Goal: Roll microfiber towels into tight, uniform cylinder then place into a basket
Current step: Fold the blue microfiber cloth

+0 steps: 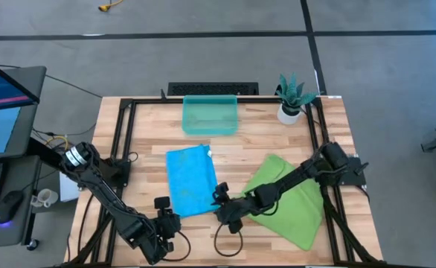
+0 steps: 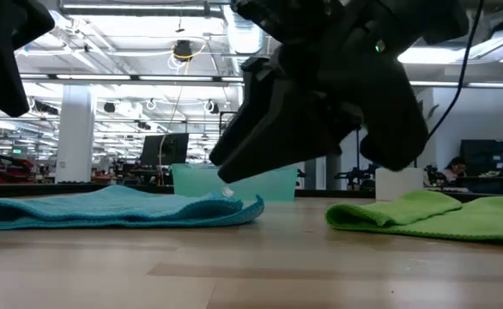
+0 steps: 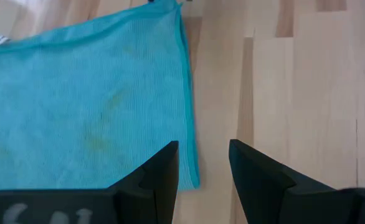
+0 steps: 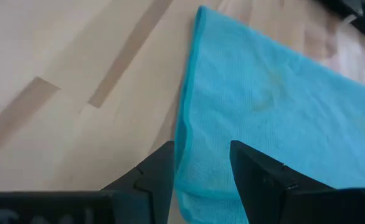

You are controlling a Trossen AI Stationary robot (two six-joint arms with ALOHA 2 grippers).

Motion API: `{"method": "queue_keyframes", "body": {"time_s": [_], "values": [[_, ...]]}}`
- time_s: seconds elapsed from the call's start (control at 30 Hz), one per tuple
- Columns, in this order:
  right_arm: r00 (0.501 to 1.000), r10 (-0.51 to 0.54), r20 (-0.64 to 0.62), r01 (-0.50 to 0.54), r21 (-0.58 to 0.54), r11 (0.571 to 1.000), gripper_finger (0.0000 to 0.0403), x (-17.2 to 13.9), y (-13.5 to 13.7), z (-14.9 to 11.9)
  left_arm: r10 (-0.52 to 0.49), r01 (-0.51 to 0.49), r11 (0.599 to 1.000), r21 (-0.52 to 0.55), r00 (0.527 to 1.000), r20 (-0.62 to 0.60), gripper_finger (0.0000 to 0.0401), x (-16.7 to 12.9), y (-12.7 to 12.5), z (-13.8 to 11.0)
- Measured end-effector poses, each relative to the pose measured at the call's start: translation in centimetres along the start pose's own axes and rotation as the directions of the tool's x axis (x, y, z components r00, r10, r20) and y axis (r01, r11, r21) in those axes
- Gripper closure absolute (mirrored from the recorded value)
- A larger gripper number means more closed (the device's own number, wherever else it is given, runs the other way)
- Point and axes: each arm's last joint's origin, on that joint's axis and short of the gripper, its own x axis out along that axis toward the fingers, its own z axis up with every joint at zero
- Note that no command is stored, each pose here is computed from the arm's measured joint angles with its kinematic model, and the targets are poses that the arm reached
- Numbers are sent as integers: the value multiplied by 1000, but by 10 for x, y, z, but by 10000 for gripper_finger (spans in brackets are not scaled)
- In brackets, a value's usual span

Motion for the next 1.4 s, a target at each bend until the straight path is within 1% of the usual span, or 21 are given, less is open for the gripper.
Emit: {"method": "queue_keyframes", "body": {"time_s": [0.17, 0.27, 0.37, 0.43, 0.53, 0.6, 0.7, 0.77, 0.87, 1.0, 1.07, 1.23, 1.4], "values": [[999, 43, -5, -43, -5, 999, 225, 3, 2, 3, 0, 0, 1000, -16, 1000, -2, 266, 0, 0, 0], [998, 58, -19, -58, 20, 998, 225, 3, -1, 2, 12, -13, 999, -41, 1000, -12, 259, 4, 2, -5], [995, 72, -66, -70, 39, 997, 225, 5, -7, -5, 25, -27, 997, -65, 999, -36, 241, 10, 6, -10], [993, 97, -72, -94, 48, 994, 225, 7, -11, -8, 27, -31, 997, -77, 998, -58, 225, 14, 9, -12], [991, 112, -67, -109, 55, 993, 225, 7, -14, -8, 1, -8, 996, -91, 997, -75, 204, 18, 10, -11], [991, 116, -71, -111, 62, 992, 225, 7, -14, -9, -11, 6, 998, -57, 997, -82, 197, 21, 10, -14], [989, 119, -86, -112, 74, 991, 225, 11, -14, -13, -33, 32, 999, -11, 997, -66, 194, 27, 10, -18], [986, 125, -111, -118, 71, 990, 225, 13, -13, -17, -28, 27, 1000, -10, 997, -71, 194, 29, 11, -21], [988, 118, -99, -111, 74, 991, 225, 21, -10, -19, -16, 13, 999, -38, 997, -80, 194, 32, 14, -26], [986, 122, -113, -114, 78, 990, 225, 21, -13, -21, -9, 9, 1000, -7, 996, -84, 194, 38, 17, -35], [985, 126, -115, -116, 97, 989, 225, 21, -14, -21, -17, 17, 1000, 1, 997, -75, 194, 41, 18, -38], [986, 124, -116, -111, 112, 988, 225, 21, -14, -22, -32, 31, 999, -17, 998, -57, 194, 49, 22, -48], [985, 129, -119, -114, 123, 986, 228, 21, -14, -22, -20, 18, 999, -43, 999, -34, 195, 53, 25, -53]]}}
